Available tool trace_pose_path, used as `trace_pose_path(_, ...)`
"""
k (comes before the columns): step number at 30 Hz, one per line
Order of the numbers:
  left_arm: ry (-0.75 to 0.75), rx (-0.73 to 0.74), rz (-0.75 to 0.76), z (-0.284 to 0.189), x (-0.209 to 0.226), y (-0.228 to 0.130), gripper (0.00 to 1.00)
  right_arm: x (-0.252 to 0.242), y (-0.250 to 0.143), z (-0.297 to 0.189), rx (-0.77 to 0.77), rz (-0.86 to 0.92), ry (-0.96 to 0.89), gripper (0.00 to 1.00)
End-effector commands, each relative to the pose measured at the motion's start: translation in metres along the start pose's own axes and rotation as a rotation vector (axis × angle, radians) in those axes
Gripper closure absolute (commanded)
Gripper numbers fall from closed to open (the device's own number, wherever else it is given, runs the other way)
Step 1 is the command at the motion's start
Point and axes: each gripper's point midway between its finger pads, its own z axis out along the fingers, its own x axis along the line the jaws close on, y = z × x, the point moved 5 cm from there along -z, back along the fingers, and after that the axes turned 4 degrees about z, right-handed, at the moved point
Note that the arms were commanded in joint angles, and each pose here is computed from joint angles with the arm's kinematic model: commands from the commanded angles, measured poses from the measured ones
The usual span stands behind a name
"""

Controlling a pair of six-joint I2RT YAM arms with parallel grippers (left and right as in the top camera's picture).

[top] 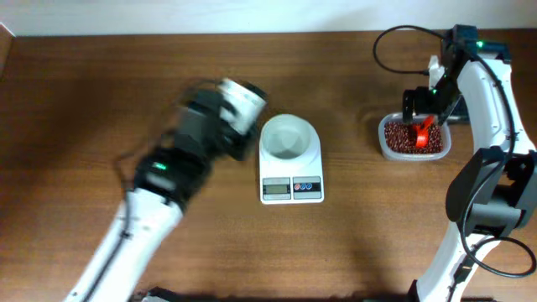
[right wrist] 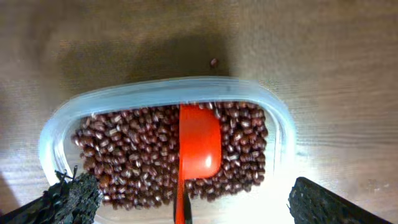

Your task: Scoop item into bowl and weigh 50g on scale

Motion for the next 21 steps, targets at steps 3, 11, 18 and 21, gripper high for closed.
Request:
trace_pose_path(3, 0.332, -0.008, -0.478, 0.008, 0.153, -0.042, 1.00, -0.002, 0.003, -0.007, -0.024, 0.012, 0.004, 0.01)
trace_pose_path(11, -0.078, 0.349, -0.267, 0.040, 0.059, -0.083, 1.00, -0.002, 0.003, -0.007, -0.024, 0.012, 0.004, 0.01)
trace_pose_path(18, -0.360, 0.559, 0.329, 0.077, -0.110, -0.106, 1.00, -0.002, 0.003, -0.007, -0.024, 0.012, 0.004, 0.01)
trace_pose_path(21, -0.386, 0.540, 0.550, 0.104, -0.147, -0.117, 1.00, -0.002, 0.003, -0.007, -0.024, 0.012, 0.004, 0.01)
